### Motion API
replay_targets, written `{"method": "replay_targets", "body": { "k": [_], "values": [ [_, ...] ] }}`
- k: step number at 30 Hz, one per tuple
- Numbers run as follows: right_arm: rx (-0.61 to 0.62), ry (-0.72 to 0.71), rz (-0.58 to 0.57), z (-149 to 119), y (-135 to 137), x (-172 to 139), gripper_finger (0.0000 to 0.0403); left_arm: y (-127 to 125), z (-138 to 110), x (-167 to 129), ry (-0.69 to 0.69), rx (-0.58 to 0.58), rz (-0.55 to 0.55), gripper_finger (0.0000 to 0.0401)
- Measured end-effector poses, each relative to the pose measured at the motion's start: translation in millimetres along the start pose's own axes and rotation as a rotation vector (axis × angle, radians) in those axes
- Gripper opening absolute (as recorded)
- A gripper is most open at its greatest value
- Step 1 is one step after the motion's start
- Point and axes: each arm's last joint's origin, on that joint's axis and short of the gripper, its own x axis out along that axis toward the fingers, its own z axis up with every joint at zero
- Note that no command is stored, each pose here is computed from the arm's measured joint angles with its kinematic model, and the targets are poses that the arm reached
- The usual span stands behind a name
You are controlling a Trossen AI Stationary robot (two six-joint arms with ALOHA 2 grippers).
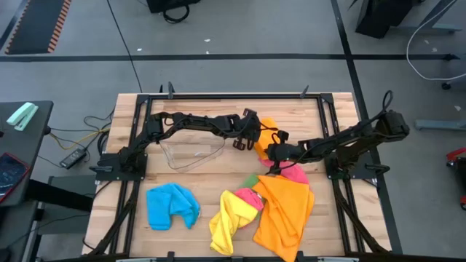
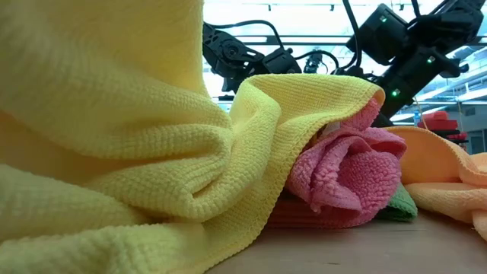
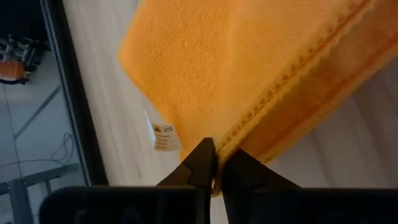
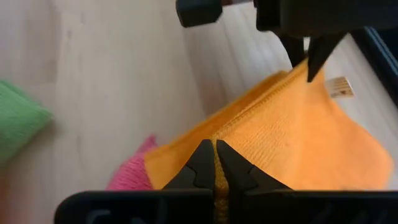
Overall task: Fold microfiber towels
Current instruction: Fold the orange microfiber towel
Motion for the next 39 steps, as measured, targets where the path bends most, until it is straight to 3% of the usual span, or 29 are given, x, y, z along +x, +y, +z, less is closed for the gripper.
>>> {"method": "replay_targets", "body": {
  "k": [5, 13, 16, 21, 29, 39],
  "values": [
    [0.006, -0.003, 0.056, 0, 2, 0, 0.0022, -6, -3, 0, -0.002, -0.046, -0.094, 0.0038],
    [0.061, 0.038, 0.163, -3, 3, -3, 0.0111, -21, 2, -8, 0.029, -0.045, -0.166, 0.0128],
    [0.073, 0.101, 0.158, -2, -1, -14, 0.0136, -16, 3, -20, 0.033, -0.059, -0.175, 0.0152],
    [0.107, 0.075, 0.155, 4, -13, -39, 0.0153, 0, 3, -33, -0.037, -0.117, -0.181, 0.0174],
    [0.268, 0.040, -0.048, -14, -25, -46, 0.0147, 11, -3, -29, -0.173, -0.173, -0.292, 0.0174],
    [0.467, 0.006, -0.094, -44, -32, -27, 0.0148, 26, 5, -51, -0.258, -0.248, -0.249, 0.0144]
  ]
}}
